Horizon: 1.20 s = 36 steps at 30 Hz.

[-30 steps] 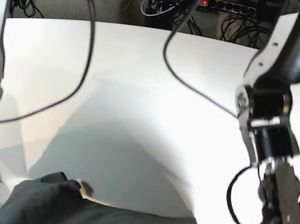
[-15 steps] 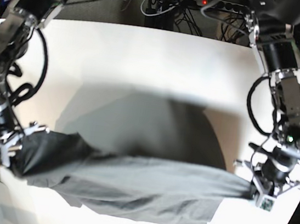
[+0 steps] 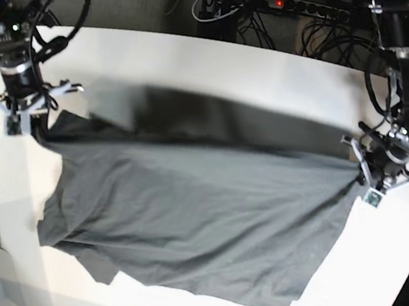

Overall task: Layout the t-shirt on the table in an organized manner, then fold the t-shirt properly
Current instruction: 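Raise and lower the shirt with both grippers to lay it flat, then release the shirt with both grippers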

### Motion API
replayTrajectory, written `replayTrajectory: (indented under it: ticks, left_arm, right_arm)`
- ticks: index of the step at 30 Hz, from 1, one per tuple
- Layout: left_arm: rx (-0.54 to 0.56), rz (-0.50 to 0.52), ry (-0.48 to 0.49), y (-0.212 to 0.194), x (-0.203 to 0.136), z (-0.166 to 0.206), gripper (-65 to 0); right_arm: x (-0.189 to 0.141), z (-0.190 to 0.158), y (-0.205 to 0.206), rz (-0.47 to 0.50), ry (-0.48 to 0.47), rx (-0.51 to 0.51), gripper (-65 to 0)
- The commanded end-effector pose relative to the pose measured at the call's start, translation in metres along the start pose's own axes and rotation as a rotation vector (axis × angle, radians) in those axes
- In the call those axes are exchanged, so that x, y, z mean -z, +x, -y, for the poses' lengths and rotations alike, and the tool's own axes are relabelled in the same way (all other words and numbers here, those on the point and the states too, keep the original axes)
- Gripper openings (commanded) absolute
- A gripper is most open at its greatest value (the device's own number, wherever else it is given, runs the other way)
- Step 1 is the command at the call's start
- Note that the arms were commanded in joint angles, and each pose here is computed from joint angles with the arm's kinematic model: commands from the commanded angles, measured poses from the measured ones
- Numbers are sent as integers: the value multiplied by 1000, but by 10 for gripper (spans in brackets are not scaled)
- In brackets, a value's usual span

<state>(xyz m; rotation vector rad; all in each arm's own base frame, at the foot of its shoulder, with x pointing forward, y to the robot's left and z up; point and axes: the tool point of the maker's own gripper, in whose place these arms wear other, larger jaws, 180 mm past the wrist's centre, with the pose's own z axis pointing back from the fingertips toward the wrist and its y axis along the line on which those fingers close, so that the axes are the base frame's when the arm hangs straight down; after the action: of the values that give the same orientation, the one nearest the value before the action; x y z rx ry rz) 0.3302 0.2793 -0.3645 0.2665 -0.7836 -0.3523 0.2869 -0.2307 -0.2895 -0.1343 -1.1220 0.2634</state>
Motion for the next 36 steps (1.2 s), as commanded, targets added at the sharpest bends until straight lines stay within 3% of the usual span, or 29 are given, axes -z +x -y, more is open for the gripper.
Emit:
replayTrajectory:
  ticks: [1, 10, 19, 21, 23, 30, 32, 36]
  left_arm:
    - [16, 39, 44, 14, -7, -14, -649]
    - [79, 2, 28, -17, -34, 6, -649]
    - [100, -47, 11, -39, -40, 12, -649]
    - [128, -96, 30, -47, -40, 8, -634]
    - [159, -147, 52, -53, -40, 3, -583]
    - [300, -179, -1, -54, -50, 11, -244]
    - [331, -173, -20, -52, -54, 15, -195]
    - [342, -114, 9, -30, -60, 10, -139]
  right_arm:
    - [-5, 6, 11, 43, -16, -11, -650]
    - [-31, -6, -50, -122, 21, -13, -650]
    - [-38, -8, -64, -163, 27, -9, -650]
    - [-38, -8, -65, -165, 28, -8, -640]
    - [-39, -8, -67, -171, 29, -8, -595]
    - [-46, -15, -75, -197, 62, -23, -302]
    - [-48, -12, -76, -198, 66, -33, -270]
    - [-42, 4, -63, -159, 15, -25, -271]
